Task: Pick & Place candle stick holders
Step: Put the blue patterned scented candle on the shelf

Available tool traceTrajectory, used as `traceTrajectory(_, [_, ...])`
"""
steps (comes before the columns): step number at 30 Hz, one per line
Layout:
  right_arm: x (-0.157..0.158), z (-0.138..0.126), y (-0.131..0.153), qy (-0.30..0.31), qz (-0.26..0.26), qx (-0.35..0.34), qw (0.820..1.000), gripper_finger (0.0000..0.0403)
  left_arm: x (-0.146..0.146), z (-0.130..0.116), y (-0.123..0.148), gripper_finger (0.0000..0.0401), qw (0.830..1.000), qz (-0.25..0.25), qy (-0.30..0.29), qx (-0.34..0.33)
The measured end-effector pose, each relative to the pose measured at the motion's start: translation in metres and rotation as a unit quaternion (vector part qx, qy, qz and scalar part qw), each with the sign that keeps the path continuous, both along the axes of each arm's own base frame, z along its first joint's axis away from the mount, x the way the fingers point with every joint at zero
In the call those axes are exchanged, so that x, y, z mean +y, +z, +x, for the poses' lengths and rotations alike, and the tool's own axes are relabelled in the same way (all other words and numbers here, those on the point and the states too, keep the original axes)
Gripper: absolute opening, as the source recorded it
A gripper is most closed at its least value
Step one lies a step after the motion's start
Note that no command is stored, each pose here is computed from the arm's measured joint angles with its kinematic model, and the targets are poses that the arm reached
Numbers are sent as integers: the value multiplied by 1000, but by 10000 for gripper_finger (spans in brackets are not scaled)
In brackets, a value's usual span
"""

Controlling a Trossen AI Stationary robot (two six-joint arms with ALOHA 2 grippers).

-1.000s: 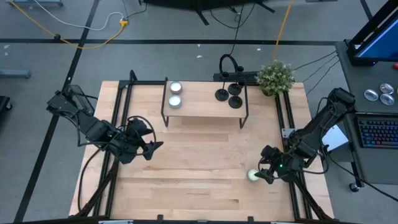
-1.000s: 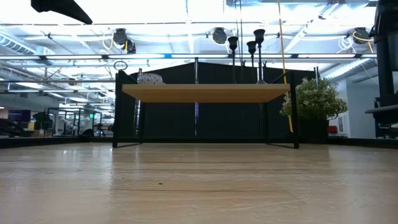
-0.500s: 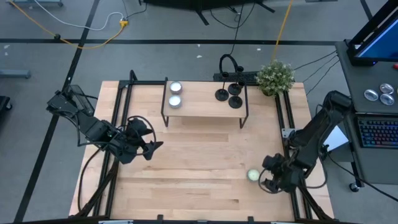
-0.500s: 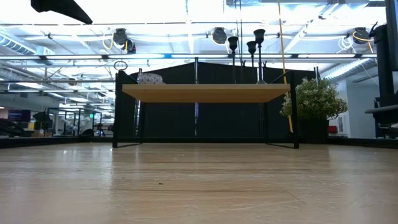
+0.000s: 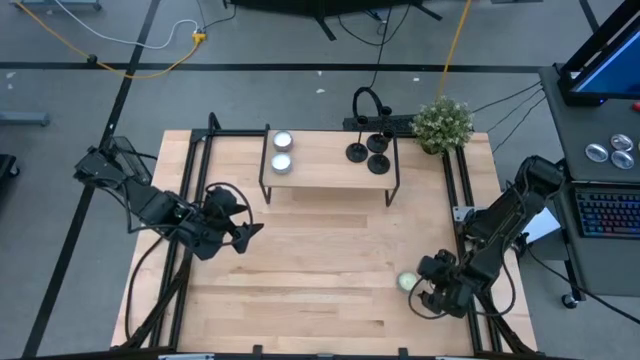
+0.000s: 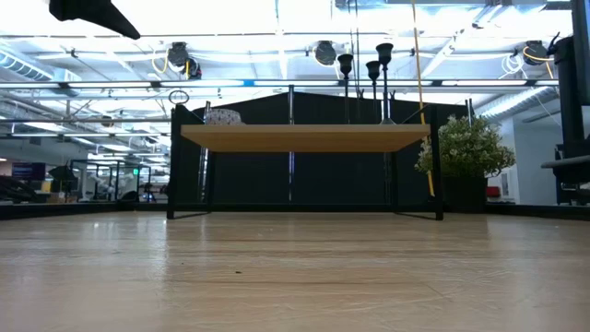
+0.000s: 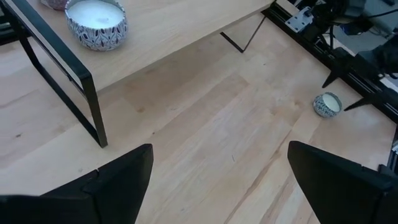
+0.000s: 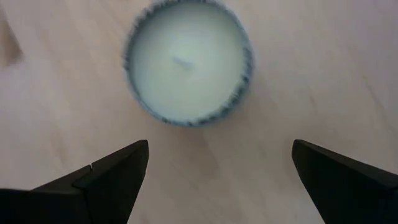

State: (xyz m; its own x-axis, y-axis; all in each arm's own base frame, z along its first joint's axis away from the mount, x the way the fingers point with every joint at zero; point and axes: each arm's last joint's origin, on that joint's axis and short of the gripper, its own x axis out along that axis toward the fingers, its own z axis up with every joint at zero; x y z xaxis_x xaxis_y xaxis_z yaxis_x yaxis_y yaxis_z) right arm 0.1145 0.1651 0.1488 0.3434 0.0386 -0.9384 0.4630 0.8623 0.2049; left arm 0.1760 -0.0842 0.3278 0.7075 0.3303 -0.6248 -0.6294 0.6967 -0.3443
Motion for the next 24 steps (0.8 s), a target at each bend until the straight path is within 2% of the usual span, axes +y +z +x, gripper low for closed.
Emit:
traceTrajectory(8, [-3,2,0,-3,-36,-32,999,391,3,2,0,380,1000,-7,1,7])
traceTrajectory(15, [-2,8,1,33,-26,-37,998,391,4,2,0,381,1000,-7,2,7])
traceTrajectory(20, [-5,12,1,32,-31,-35,998,391,4,2,-1,385,1000,-6,-2,10])
traceTrajectory(24, [-9,17,0,55,-20,-8,998,391,4,2,0,381,1000,-4,-4,11])
